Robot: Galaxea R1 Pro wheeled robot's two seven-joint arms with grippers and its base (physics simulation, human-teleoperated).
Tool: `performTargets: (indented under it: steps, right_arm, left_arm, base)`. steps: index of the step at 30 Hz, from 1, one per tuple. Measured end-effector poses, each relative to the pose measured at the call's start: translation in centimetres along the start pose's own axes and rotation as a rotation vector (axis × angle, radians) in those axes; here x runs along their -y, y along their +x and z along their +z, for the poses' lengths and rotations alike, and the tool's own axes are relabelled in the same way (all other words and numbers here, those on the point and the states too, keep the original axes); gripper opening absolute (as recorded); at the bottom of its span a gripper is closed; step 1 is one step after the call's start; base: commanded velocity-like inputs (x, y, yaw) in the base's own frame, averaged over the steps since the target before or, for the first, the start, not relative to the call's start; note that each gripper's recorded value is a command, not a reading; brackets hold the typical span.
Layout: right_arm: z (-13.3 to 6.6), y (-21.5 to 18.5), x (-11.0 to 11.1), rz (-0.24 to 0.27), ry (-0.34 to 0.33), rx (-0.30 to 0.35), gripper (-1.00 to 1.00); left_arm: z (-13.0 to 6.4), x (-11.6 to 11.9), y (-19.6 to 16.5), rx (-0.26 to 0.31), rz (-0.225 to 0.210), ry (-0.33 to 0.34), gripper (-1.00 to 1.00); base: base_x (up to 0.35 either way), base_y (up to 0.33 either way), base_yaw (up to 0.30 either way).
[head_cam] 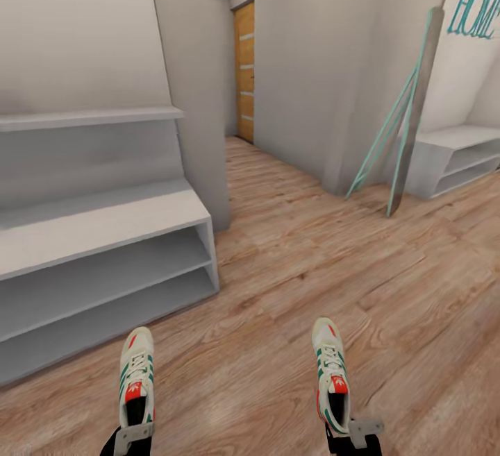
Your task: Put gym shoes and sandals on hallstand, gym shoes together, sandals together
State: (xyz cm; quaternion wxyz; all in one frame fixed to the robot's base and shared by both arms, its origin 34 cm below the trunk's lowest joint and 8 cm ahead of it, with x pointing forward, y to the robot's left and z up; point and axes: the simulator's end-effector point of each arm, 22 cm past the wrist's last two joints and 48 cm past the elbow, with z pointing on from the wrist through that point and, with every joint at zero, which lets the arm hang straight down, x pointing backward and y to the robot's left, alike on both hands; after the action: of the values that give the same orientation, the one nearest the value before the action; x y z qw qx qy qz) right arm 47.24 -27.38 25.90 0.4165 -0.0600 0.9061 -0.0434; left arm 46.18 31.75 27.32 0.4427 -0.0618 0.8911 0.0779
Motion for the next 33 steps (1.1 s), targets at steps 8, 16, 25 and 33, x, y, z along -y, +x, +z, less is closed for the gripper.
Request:
performTargets:
  steps: [8,16,25,33]
  right_arm:
    - [0.01,0.01,-0.01,0.000,0.000,0.000,-1.00]
    - [0.01,0.03,-0.01,0.000,0.000,-0.001,-1.00]
    - [0.01,0.02,-0.01,0.000,0.000,-0.001,-1.00]
    - [0.08,-0.25,-0.06,0.001,0.000,0.006,-1.00]
  left_arm:
    - [0.01,-0.14,-0.01,0.001,-0.001,-0.003,-1.00]
    - [0.01,-0.15,-0.01,0.001,-0.001,-0.003,-1.00]
    - [0.02,-0.16,-0.04,0.001,-0.002,-0.003,-1.00]
    - [0.01,-0.16,-0.02,0.001,-0.001,-0.003,-1.00]
  base:
    - [0.062,-0.126,0.276]
    - [0.001,-0.002,0.276]
    - [0.000,0.000,0.276]
    - [0.000,0.000,0.276]
